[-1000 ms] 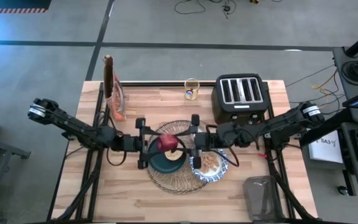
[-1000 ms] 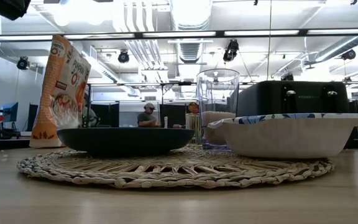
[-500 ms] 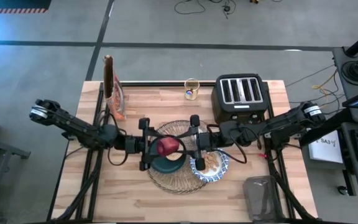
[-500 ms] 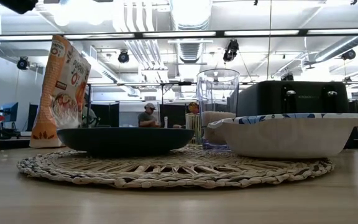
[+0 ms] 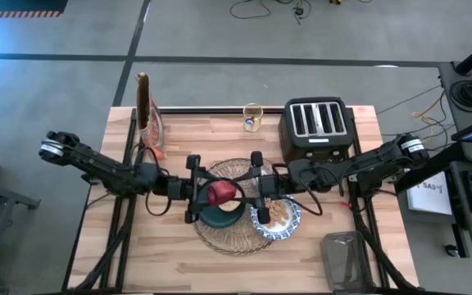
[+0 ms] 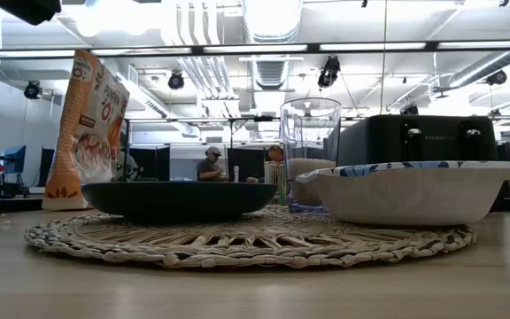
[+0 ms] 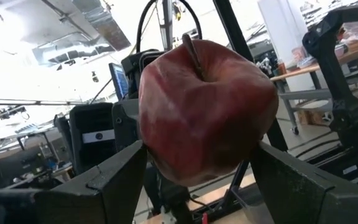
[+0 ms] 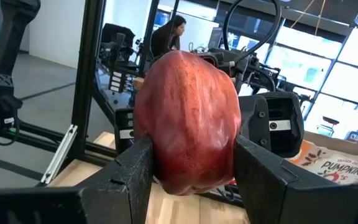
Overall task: Arrange a breakfast setting
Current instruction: Put the apple on the brown placemat to the top right of the blue plate, then put the blue spoon beside the placemat
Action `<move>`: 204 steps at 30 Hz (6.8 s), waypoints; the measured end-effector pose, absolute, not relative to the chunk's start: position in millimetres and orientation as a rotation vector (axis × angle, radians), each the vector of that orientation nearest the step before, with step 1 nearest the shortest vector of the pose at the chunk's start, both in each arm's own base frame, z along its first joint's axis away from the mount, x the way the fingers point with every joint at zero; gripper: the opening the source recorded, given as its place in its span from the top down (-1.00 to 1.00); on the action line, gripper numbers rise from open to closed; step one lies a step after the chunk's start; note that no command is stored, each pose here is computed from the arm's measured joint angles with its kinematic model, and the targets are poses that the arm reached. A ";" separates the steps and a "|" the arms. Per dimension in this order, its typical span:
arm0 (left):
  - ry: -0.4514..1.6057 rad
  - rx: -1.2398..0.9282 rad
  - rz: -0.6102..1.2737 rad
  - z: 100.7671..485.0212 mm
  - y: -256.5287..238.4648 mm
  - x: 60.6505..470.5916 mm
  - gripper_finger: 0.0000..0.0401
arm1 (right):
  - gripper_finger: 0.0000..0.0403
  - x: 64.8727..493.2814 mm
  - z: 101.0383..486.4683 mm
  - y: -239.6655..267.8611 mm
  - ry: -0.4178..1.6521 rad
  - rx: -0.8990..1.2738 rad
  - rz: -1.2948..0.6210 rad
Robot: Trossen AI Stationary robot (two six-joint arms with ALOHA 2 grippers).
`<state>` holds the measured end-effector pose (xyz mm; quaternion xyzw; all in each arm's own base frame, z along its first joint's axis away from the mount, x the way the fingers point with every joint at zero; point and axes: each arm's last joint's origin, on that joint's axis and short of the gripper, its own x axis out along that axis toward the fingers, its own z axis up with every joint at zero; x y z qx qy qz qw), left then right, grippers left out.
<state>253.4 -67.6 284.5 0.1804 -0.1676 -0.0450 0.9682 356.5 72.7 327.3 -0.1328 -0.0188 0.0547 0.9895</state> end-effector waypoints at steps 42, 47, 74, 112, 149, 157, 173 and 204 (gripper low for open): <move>-0.306 0.419 -0.084 291.9 -60.8 254.5 0.01 | -0.01 358.4 323.5 66.5 0.003 -0.175 0.084; -0.290 0.408 -0.087 291.1 -60.5 254.2 0.01 | -0.15 356.0 325.6 66.5 0.004 -0.165 0.086; 0.161 0.034 0.505 257.4 -5.9 248.5 0.04 | -0.29 275.4 350.6 41.3 0.362 0.003 -0.259; 0.480 -0.308 0.621 114.0 15.9 302.3 0.03 | -0.24 246.7 345.6 34.9 0.533 0.031 -0.336; 0.397 -0.305 0.518 153.2 14.1 297.4 -0.36 | -0.24 242.5 346.8 34.0 0.546 0.009 -0.332; 0.352 -0.265 0.447 191.0 12.6 282.0 -0.36 | -0.24 213.3 360.5 27.7 0.528 0.061 -0.369; 0.172 -0.194 0.232 257.5 -4.1 244.9 -0.36 | -0.24 228.3 324.6 7.5 0.599 -0.054 -0.706; 0.142 -0.027 0.385 269.1 1.8 233.9 -0.36 | -0.11 310.4 246.4 -158.8 0.822 -0.299 -0.350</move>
